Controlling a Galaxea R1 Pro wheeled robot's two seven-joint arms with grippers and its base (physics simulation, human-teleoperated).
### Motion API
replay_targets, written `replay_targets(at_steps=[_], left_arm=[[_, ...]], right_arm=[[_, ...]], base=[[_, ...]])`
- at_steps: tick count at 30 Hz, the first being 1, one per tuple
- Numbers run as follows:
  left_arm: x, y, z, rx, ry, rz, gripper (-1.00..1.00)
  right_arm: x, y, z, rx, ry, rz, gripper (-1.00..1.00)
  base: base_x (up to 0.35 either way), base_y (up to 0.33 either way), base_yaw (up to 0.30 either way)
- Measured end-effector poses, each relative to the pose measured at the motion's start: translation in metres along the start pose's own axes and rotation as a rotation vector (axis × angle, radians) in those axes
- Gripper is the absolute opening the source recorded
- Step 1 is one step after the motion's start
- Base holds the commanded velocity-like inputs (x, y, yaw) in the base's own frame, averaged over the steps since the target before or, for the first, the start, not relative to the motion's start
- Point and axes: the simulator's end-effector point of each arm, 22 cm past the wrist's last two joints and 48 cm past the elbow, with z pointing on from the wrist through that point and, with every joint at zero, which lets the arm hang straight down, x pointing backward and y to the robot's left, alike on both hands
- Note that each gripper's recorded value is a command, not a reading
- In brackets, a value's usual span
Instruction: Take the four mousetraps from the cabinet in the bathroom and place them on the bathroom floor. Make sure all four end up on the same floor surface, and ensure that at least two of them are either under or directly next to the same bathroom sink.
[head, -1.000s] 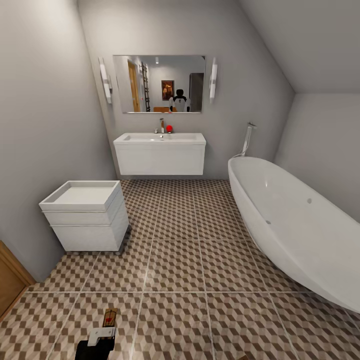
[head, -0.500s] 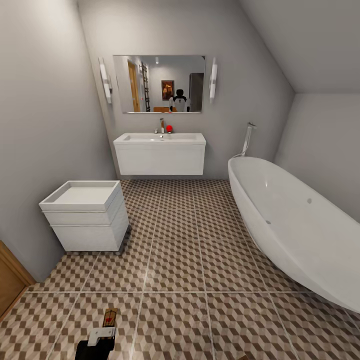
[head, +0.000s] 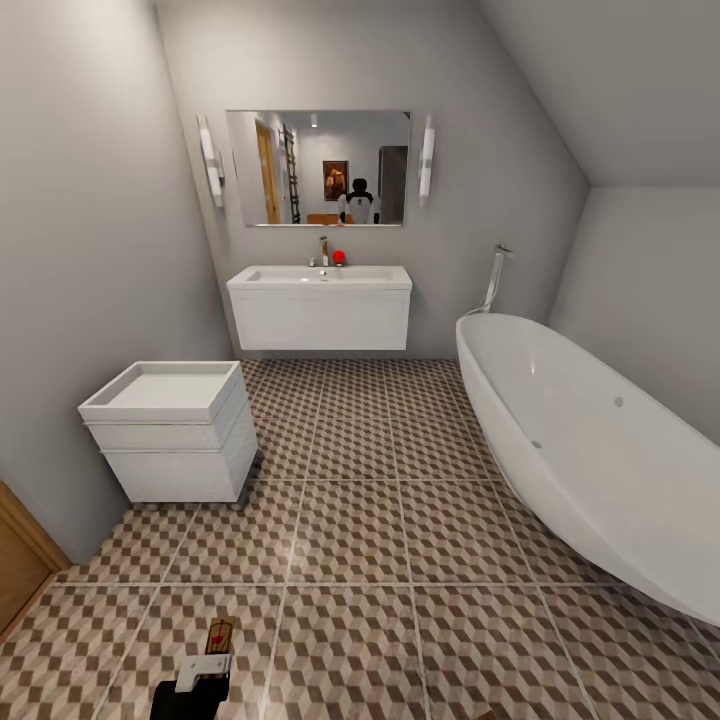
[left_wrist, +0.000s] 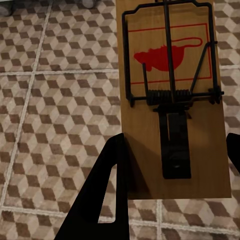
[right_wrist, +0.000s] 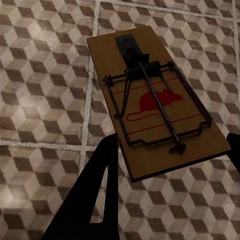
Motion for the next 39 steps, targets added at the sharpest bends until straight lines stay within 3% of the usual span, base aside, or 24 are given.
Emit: replay_targets(at_steps=[39], left_arm=[[0.0, -0.0001, 0.0, 0.0, 0.0, 0.0, -1.0]], right_arm=[[0.0, 0.0, 0.0, 0.0, 0.0, 0.0, -1.0]], base=[[0.0, 0.0, 0.0]])
